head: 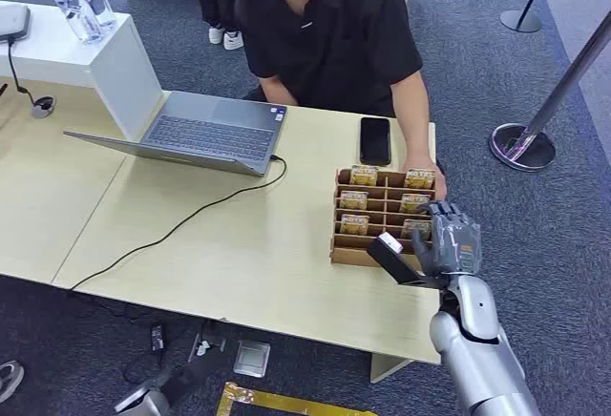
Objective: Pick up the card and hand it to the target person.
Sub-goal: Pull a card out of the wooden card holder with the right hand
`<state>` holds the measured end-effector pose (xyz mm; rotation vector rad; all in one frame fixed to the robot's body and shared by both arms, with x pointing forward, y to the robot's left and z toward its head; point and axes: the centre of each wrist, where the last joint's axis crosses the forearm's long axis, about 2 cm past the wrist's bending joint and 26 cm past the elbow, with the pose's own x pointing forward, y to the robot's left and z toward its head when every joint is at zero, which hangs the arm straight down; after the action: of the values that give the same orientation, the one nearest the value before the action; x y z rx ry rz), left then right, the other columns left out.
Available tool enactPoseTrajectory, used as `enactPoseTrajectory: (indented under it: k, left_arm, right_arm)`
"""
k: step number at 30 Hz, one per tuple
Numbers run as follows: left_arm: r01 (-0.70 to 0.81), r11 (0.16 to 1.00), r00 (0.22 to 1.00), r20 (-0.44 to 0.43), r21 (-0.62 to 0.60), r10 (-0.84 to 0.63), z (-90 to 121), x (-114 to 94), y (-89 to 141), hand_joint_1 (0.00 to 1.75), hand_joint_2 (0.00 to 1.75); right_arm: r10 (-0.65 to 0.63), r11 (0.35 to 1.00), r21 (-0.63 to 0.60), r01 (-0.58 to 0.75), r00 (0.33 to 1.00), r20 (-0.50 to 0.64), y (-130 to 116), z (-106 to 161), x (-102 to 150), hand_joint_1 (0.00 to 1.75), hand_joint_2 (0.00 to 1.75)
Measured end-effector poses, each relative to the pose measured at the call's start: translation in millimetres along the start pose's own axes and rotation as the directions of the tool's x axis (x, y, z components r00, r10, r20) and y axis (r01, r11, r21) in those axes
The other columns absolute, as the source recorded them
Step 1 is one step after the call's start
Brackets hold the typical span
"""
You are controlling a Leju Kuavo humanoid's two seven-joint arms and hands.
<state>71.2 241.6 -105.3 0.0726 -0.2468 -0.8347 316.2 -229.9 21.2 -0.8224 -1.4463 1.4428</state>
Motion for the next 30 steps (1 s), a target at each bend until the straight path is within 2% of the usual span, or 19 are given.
enactPoseTrajectory:
  k: [9, 14, 17, 18, 20, 21, 23, 24, 26, 28, 30]
  left_arm:
    - [0.000, 1.000, 1.000, -0.001, 0.001, 0.000, 0.0, -0.1, -0.1, 0.00, 0.00]
    - [0.000, 1.000, 1.000, -0.001, 0.002, 0.000, 0.0, -0.1, -0.1, 0.00, 0.00]
    - [0.000, 1.000, 1.000, -0.001, 0.003, 0.000, 0.0, -0.1, -0.1, 0.00, 1.31]
    - [0.000, 1.000, 1.000, -0.001, 0.003, 0.000, 0.0, -0.1, -0.1, 0.00, 1.31]
    - [0.000, 1.000, 1.000, -0.001, 0.003, 0.000, 0.0, -0.1, -0.1, 0.00, 0.44]
    - [0.000, 1.000, 1.000, -0.001, 0.003, 0.000, 0.0, -0.1, -0.1, 0.00, 0.00]
    - [0.000, 1.000, 1.000, 0.000, 0.003, 0.000, 0.0, -0.1, -0.1, 0.00, 0.00]
    - [0.000, 1.000, 1.000, 0.000, 0.003, 0.000, 0.0, -0.1, -0.1, 0.00, 0.44]
    - [0.000, 1.000, 1.000, 0.001, 0.003, 0.000, 0.0, -0.1, -0.1, 0.00, 0.44]
    - [0.000, 1.000, 1.000, 0.006, 0.003, 0.000, 0.0, -0.1, -0.1, 0.00, 0.44]
    - [0.000, 1.000, 1.000, 0.020, 0.006, 0.000, 0.0, -0.1, 0.0, 0.00, 1.31]
  right_arm:
    - [0.010, 1.000, 0.016, -0.010, 1.000, -0.006, 0.5, -0.6, -0.9, 1.01, 1.75]
    - [0.013, 1.000, 0.027, -0.013, 1.000, -0.011, 2.3, 0.6, -1.2, 1.13, 1.75]
    - [0.014, 0.999, 0.030, -0.013, 1.000, -0.012, 2.9, 1.0, -1.3, 1.07, 1.75]
    - [0.014, 0.999, 0.031, -0.014, 1.000, -0.012, 2.9, 0.9, -1.3, 1.03, 1.75]
    - [0.016, 0.999, 0.034, -0.016, 1.000, -0.011, 3.0, 0.9, -1.4, 1.09, 1.75]
    - [0.018, 0.999, 0.035, -0.017, 1.000, -0.010, 3.1, 0.9, -1.4, 1.19, 1.75]
    - [0.020, 0.999, 0.038, -0.020, 1.000, -0.008, 3.2, 0.8, -1.5, 1.36, 1.75]
    - [0.020, 0.999, 0.039, -0.020, 1.000, -0.007, 3.2, 0.8, -1.6, 1.41, 1.75]
    - [0.021, 0.999, 0.041, -0.021, 1.000, -0.006, 3.3, 0.8, -1.7, 1.47, 1.75]
    - [0.022, 0.999, 0.041, -0.021, 1.000, -0.005, 3.4, 0.8, -2.0, 1.62, 1.75]
    - [0.021, 0.999, 0.041, -0.021, 1.000, -0.003, 3.3, 0.7, -2.1, 1.75, 1.75]
